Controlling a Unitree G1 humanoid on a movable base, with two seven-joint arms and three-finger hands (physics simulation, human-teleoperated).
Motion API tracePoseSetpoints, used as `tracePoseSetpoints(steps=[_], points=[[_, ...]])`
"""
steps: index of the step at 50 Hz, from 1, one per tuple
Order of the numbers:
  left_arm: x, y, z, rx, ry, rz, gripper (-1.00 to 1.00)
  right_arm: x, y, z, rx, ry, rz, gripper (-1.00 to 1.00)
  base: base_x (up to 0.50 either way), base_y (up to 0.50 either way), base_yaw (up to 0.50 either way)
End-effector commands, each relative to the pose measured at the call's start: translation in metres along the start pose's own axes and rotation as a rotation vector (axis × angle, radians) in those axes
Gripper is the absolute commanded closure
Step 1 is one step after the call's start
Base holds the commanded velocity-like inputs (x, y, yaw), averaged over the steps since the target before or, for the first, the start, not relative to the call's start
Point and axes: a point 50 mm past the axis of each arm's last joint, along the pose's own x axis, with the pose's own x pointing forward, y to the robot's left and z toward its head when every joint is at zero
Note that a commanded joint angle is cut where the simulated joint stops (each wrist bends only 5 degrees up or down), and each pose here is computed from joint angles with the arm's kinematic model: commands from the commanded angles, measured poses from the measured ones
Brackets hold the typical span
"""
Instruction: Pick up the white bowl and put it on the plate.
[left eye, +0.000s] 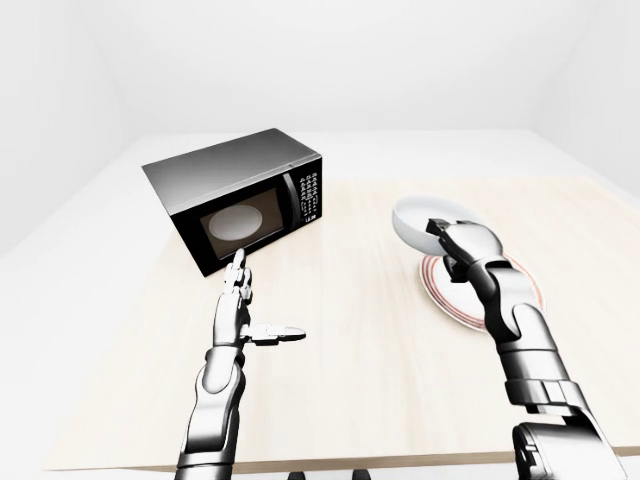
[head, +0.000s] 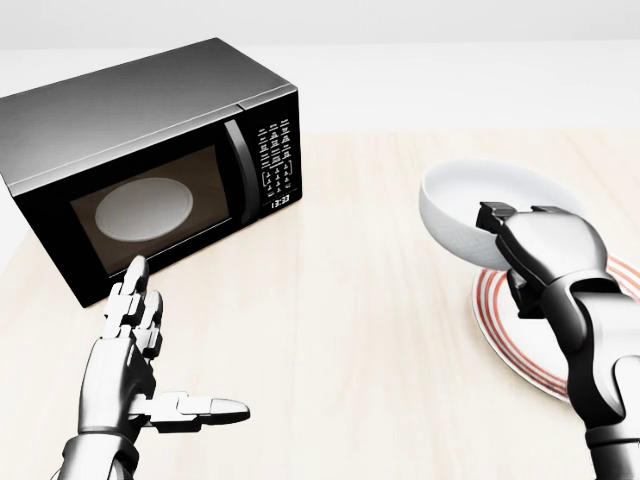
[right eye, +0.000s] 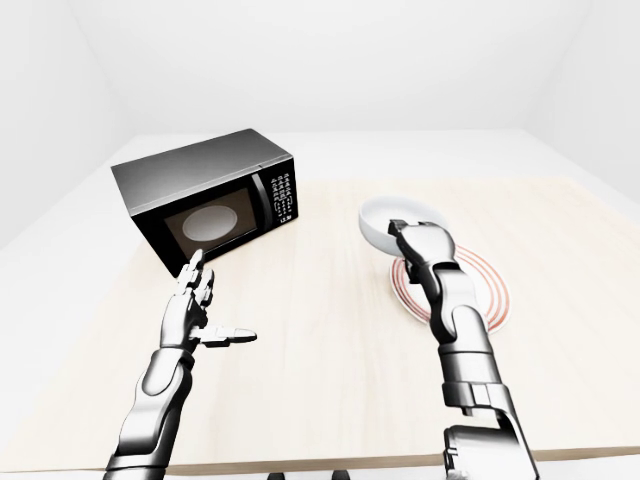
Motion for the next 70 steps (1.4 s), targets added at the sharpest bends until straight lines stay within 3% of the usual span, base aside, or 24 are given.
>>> tracePoseSetpoints(steps=[1, 38, 70], points=[[0.000, 0.000, 0.000, 0.000, 0.000, 0.000, -1.00, 0.003, -0.005, -0.026, 0.014, 0.071, -0.040, 1.00, 0.00, 0.00, 0.00], [0.000, 0.000, 0.000, 0.000, 0.000, 0.000, -1.00, -0.010, 0.015, -0.080, 0.066, 0.219, -0.017, 1.00, 0.00, 0.00, 0.00], [0.000, 0.000, 0.000, 0.000, 0.000, 0.000, -1.00, -0.014, 0.021, -0.091, 0.080, 0.255, -0.005, 1.00, 0.00, 0.00, 0.00]])
